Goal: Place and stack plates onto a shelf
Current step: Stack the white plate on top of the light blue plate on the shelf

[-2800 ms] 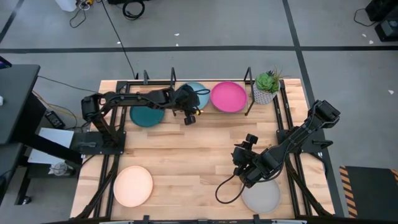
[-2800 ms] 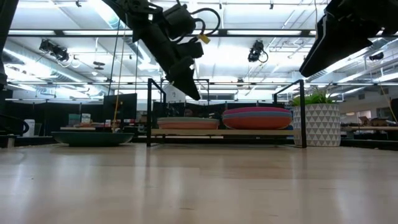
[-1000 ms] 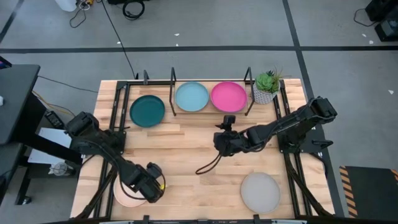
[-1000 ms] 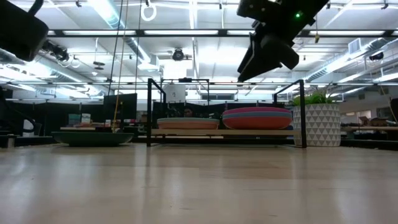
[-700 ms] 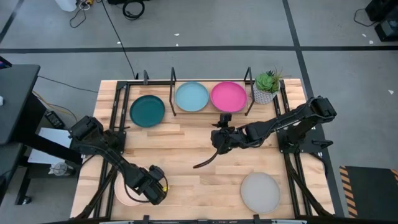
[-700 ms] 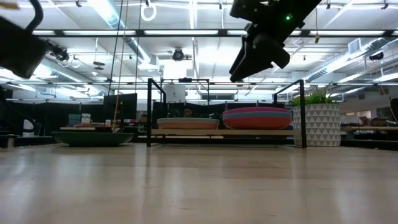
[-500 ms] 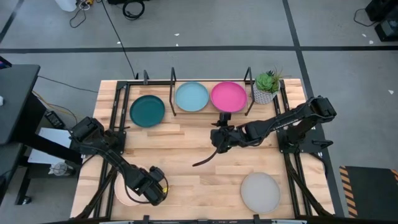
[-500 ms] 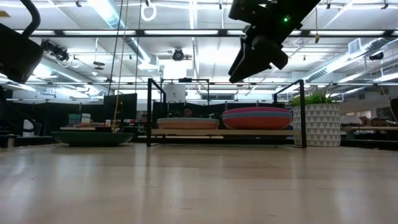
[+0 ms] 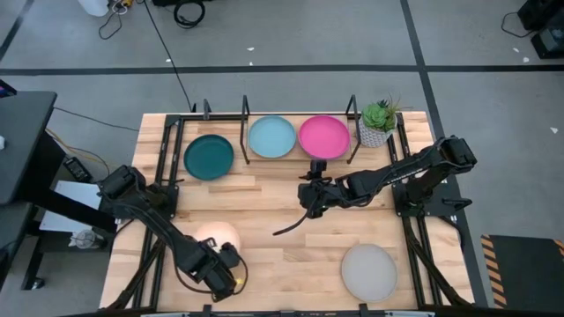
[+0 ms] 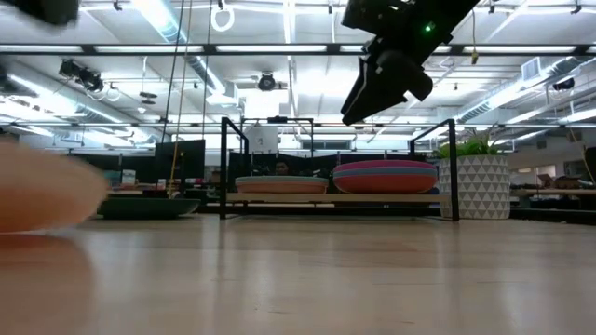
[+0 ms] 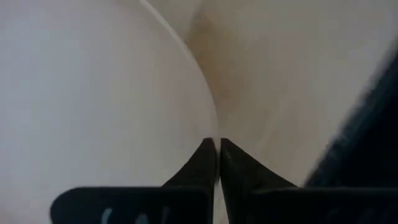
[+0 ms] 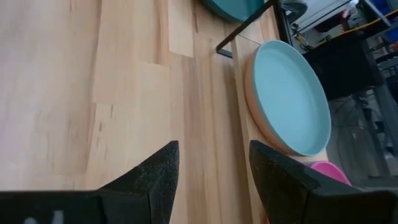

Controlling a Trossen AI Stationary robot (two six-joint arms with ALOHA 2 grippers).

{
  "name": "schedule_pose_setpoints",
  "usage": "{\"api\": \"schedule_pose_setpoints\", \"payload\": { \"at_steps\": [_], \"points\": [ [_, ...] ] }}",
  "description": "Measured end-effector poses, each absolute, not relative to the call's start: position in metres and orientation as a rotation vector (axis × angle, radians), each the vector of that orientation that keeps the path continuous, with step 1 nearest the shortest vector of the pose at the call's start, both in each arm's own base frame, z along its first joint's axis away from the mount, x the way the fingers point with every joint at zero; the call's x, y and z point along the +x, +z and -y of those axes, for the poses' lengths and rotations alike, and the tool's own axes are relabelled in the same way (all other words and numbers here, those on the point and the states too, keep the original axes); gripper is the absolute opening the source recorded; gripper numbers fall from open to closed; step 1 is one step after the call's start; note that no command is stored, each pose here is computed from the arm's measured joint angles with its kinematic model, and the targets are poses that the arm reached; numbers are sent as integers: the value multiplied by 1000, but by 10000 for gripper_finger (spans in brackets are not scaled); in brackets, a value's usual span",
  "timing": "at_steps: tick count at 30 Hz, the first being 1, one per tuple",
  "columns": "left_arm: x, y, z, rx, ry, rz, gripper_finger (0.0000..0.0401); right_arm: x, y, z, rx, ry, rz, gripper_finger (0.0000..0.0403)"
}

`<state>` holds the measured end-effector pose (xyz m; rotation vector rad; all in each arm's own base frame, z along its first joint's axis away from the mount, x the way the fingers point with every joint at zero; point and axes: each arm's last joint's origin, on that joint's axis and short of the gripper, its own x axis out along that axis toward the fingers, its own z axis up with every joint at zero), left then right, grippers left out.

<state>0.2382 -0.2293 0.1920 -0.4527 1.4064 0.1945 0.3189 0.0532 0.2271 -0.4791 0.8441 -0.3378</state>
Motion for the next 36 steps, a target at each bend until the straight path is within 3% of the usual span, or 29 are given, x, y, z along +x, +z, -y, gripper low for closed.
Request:
{"api": "schedule_pose_setpoints", "payload": {
  "at_steps": [7,16,25,36],
  "points": [
    [263,234,215,-59,18,-1306,15,316,226,-65,-405,-315,-831,201],
    [301,238,151,348,-86,-1311,15,298,221,-103,-331,-285,-858,201],
    [338,249,80,490,-123,-1254,19,274,200,-128,-261,-312,-853,201],
    [358,268,-15,494,-49,-1207,21,257,189,-146,-161,-355,-797,201]
  ]
}}
